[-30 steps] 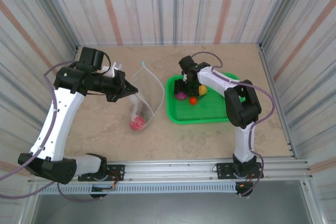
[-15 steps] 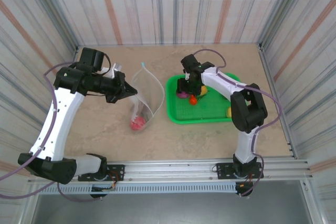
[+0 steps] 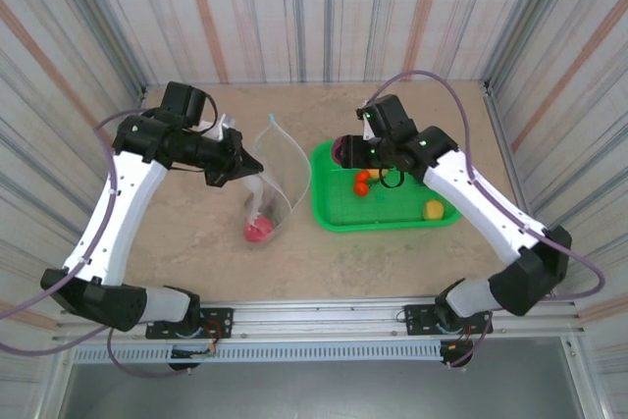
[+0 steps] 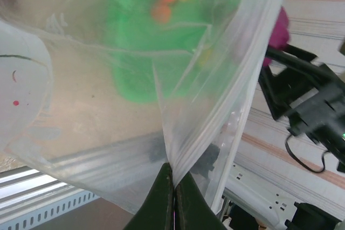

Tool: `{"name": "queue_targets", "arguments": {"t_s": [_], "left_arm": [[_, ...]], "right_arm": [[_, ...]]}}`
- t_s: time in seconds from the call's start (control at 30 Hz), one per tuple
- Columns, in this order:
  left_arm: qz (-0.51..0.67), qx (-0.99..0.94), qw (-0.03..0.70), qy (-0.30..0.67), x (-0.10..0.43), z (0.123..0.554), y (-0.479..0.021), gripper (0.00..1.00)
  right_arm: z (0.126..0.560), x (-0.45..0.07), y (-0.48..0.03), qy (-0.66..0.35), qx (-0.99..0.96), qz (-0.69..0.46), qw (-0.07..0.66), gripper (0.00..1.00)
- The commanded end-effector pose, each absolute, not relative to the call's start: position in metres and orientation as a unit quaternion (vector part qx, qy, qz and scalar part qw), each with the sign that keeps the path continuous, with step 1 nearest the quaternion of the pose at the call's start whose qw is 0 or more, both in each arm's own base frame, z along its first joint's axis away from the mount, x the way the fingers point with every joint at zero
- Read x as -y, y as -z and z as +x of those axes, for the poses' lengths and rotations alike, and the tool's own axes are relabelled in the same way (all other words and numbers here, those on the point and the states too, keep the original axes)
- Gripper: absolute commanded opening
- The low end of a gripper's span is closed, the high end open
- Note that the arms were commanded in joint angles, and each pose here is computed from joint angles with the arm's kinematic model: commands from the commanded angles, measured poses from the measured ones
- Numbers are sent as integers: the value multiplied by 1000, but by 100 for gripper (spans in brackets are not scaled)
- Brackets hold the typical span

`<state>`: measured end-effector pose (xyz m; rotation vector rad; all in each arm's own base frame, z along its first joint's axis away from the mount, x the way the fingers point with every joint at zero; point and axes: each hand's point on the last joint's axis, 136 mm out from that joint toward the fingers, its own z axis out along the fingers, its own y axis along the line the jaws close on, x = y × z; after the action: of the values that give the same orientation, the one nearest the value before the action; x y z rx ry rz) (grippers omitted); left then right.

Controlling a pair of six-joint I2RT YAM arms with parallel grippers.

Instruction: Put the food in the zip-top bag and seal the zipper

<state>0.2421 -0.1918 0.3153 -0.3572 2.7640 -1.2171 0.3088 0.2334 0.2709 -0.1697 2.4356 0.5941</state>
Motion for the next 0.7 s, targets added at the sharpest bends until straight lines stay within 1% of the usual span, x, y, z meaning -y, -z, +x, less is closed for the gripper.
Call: {"name": "queue_targets", "arguments": {"t_s": [0.0, 0.13, 0.27, 0.43, 0.6, 0.67], "left_arm": [[-109, -905, 66, 406, 197, 249, -329, 0], [-107, -904, 67, 408, 199, 253, -333, 0], [-105, -904, 67, 410, 200, 252, -336, 0], [-101, -905, 63, 408, 199, 248, -339, 0], [-95, -908, 64, 404, 195, 241, -345, 0], [-96, -910, 62, 399, 193, 239, -344, 0]], "right_arm": [[292, -245, -330, -268, -888, -106, 358, 68], [274, -267, -373, -306, -855, -158, 389, 68], [254, -300, -389, -347, -831, -219, 377, 69], [245, -331, -366, -323, -839, -273, 344, 70], [248, -346, -332, -267, -863, -293, 313, 70], [250, -350, -325, -246, -866, -297, 319, 70]]}}
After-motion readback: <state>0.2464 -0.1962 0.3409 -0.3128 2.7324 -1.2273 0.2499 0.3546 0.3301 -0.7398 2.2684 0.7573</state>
